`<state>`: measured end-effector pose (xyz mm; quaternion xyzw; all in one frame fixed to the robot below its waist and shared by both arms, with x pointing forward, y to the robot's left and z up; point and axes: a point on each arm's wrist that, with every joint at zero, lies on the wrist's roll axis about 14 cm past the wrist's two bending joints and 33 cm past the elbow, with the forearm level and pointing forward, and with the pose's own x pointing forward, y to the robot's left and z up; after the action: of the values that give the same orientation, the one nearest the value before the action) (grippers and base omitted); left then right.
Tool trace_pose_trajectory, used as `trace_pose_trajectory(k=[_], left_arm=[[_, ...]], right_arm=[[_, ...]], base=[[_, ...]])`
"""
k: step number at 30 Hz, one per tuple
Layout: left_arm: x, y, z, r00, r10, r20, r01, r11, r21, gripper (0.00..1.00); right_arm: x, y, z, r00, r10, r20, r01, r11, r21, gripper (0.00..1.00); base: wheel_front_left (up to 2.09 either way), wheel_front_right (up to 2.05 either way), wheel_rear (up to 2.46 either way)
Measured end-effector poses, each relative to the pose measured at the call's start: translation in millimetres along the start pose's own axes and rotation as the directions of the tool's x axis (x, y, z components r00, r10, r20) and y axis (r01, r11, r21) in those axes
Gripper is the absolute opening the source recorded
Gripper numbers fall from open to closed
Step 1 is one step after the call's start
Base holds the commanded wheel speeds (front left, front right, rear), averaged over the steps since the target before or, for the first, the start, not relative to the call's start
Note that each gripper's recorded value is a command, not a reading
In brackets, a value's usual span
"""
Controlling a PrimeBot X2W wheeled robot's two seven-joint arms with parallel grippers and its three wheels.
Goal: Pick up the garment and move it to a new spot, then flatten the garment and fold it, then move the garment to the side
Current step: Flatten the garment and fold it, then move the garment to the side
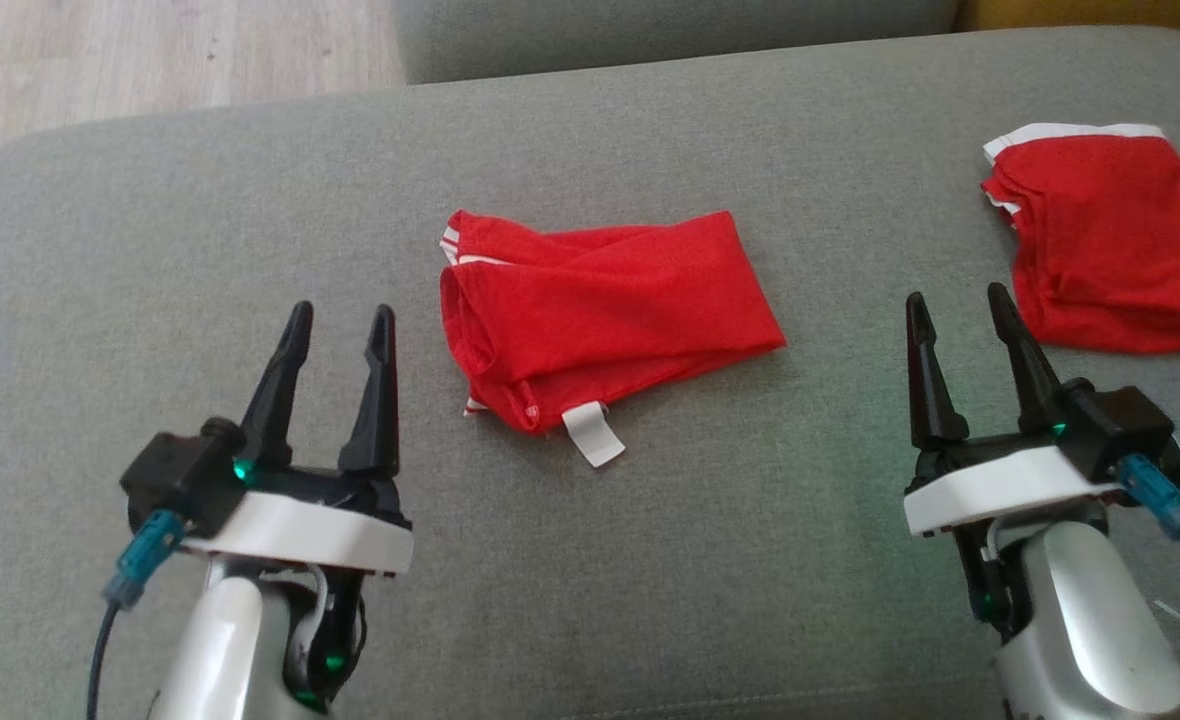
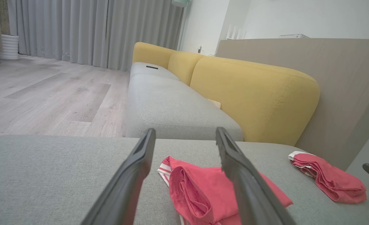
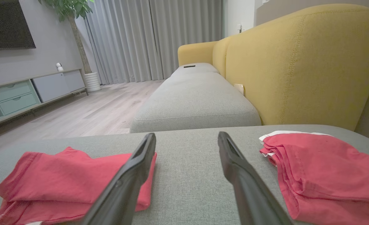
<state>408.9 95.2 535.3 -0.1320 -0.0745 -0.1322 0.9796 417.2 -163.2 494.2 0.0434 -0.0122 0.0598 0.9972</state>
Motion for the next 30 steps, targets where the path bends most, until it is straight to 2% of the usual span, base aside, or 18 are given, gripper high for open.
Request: trace_pose_trajectory(k=[10,17,22,30], left_arm=[[2,9,-11,0.999,0.021,-0.028,-0.021,1.000,-0.002,1.00],[11,16,-15,0.999,0.028,-0.032,-0.028,1.000,0.002,1.00],[7,25,-22,0.997,0.053,-0.055,-0.052,0.999,0.007,1.00],[2,41,-23,0.993,0.098,-0.063,-0.097,0.995,0.017,1.00]], right_arm=[[11,4,-26,0.997,0.016,-0.076,-0.017,1.000,-0.014,1.00],[51,19,-44,0.983,0.065,-0.173,-0.067,0.998,-0.009,1.00],[66,40,-76,0.945,0.120,-0.305,-0.114,0.993,0.040,1.00],[72,64,-124,0.850,0.180,-0.495,-0.127,0.982,0.139,1.00]], base=[[0.00,0.00,0.00],[0.00,0.00,0.00],[0.00,0.00,0.00],[0.00,0.00,0.00]])
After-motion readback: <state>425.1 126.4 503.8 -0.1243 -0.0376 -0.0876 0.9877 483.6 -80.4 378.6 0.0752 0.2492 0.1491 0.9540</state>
